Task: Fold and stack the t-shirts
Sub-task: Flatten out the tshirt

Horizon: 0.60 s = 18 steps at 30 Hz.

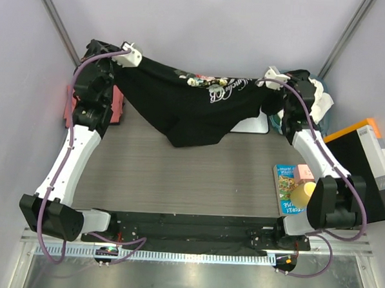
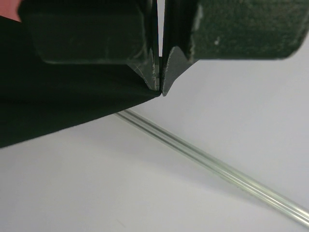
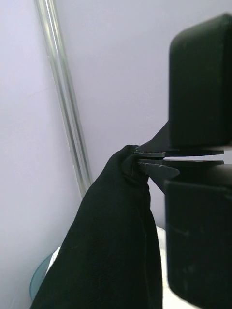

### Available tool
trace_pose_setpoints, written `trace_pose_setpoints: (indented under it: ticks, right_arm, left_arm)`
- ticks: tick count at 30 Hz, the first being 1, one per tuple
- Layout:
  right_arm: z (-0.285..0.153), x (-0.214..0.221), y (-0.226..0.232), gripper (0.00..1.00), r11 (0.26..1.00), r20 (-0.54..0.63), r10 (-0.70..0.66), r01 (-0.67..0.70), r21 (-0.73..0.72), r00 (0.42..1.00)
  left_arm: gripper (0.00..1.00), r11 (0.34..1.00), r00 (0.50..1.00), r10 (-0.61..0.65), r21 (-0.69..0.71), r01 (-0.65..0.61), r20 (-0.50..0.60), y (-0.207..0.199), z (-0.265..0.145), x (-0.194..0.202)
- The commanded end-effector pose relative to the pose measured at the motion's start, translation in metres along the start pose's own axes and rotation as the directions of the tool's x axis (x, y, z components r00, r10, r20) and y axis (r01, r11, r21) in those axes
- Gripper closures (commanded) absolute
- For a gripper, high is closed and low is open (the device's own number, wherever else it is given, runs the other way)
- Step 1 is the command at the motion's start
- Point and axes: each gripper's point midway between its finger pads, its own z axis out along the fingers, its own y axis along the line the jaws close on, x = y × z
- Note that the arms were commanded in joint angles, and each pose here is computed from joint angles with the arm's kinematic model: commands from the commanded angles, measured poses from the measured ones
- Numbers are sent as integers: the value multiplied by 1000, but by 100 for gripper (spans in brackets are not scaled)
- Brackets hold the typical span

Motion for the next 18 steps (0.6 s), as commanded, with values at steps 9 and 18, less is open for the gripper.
trace_pose_setpoints:
  ticks: [9, 18]
  right_arm:
    - [12, -31, 23, 28, 978, -68, 199, -203, -58, 978]
    - [-153, -180, 178, 28, 487, 190, 405, -35, -873, 894]
  left_arm:
    - [100, 1000, 1000, -16, -25, 16, 7, 6, 0, -2]
    - [100, 979, 1000, -20, 204, 18, 9, -84, 0, -4]
